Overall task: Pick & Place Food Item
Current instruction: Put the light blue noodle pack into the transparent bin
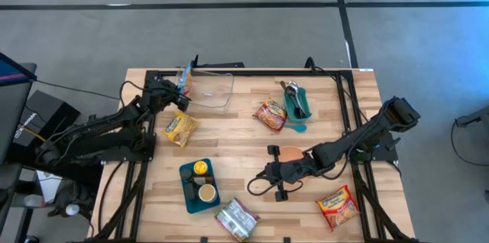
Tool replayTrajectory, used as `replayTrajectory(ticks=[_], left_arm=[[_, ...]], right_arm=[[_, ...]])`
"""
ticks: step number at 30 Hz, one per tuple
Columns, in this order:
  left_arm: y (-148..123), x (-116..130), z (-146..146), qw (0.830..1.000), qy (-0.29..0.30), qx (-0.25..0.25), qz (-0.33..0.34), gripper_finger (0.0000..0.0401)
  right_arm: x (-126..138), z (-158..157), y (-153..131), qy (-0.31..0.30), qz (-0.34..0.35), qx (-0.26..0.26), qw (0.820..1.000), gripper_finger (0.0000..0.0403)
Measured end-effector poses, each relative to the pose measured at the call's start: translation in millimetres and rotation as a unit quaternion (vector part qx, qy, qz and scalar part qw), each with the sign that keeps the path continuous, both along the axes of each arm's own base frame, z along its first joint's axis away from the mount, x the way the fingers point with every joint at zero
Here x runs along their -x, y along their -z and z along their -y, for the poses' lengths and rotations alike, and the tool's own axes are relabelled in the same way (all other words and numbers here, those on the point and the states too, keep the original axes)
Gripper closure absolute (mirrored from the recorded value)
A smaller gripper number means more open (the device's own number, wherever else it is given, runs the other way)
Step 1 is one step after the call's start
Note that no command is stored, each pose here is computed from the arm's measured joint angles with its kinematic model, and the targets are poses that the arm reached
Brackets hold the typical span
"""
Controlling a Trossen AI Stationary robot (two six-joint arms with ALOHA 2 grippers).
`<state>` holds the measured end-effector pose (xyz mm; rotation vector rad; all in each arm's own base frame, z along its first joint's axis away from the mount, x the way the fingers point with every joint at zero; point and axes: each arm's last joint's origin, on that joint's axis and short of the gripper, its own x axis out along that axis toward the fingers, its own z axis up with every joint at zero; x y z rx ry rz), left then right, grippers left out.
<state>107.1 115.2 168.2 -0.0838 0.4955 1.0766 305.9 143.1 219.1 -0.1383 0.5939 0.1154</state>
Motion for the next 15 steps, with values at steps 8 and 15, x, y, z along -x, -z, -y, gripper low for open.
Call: replayTrajectory(ticks=[8,15], left_arm=[[-0.1,0.6,-0.3,1.0,-0.011,-0.003,-0.003,0.0338],[-0.1,0.8,-0.4,1.0,-0.017,-0.003,-0.001,0.0313]], right_arm=[[0.0,0.0,0.1,0.002,0.0,-0.003,1.0,0.0403],[0.0,0.0,0.1,0.002,0.0,-0.003,1.0,0.0403]])
